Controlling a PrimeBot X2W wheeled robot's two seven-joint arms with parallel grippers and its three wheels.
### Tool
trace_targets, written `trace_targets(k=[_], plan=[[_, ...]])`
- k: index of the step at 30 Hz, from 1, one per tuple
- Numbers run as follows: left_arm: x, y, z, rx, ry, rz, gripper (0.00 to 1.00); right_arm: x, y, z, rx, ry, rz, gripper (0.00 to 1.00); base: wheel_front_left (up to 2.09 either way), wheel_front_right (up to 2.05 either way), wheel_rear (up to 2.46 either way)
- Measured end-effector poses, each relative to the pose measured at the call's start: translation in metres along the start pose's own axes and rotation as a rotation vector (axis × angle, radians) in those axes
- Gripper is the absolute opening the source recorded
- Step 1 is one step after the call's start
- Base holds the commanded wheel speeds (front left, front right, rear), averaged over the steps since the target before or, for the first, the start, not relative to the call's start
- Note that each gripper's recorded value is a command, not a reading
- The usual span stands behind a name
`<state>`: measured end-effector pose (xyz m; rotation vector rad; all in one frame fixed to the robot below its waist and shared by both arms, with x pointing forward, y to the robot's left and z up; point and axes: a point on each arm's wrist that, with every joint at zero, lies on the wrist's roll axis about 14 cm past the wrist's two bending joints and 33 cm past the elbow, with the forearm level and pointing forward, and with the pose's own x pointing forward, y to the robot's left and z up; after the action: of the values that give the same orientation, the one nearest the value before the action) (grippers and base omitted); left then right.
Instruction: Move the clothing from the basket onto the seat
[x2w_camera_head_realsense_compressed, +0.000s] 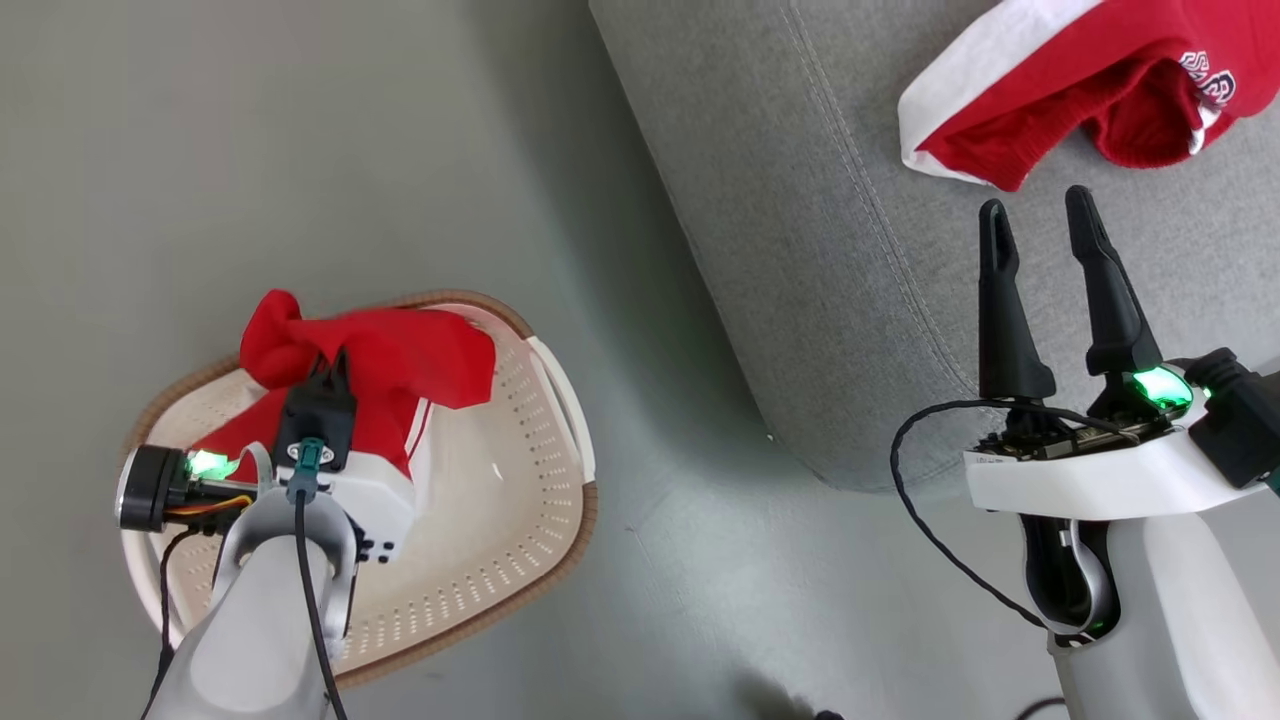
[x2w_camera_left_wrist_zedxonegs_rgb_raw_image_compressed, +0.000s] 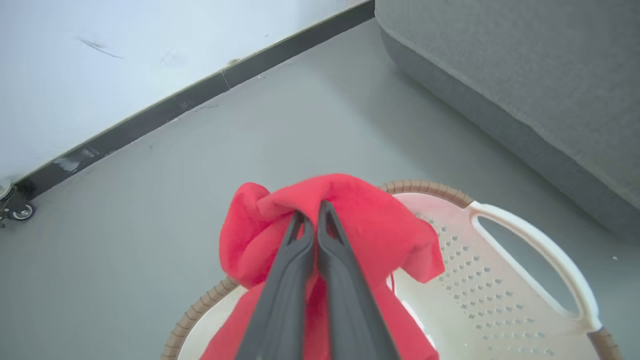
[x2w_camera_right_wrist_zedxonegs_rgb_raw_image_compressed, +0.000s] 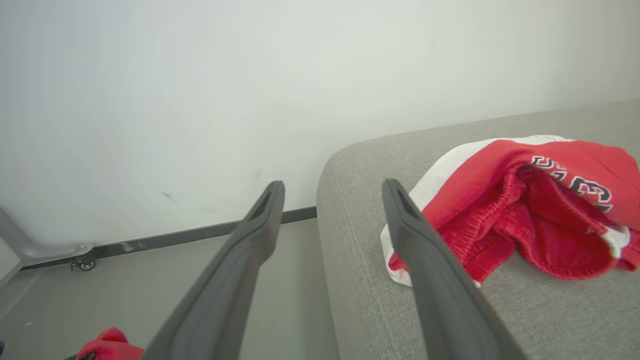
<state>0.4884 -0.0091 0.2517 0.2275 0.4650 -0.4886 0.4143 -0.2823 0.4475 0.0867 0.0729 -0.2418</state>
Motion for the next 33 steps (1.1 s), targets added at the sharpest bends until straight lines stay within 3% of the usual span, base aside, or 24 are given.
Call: trace_targets(k=[21,33], plan=[[-0.062,0.039,0.137,-0.092,-0.368,0.119,0.00,0.004,0.047,0.052,-0.050,-0.152,0.149,1.00,0.00,0.00,0.00],[-0.121,0.055,0.199,-0.045,-0.552,0.149,0.00,-0.016,0.062,0.072,-0.057,-0.202,0.196,1.00,0.00,0.00,0.00]])
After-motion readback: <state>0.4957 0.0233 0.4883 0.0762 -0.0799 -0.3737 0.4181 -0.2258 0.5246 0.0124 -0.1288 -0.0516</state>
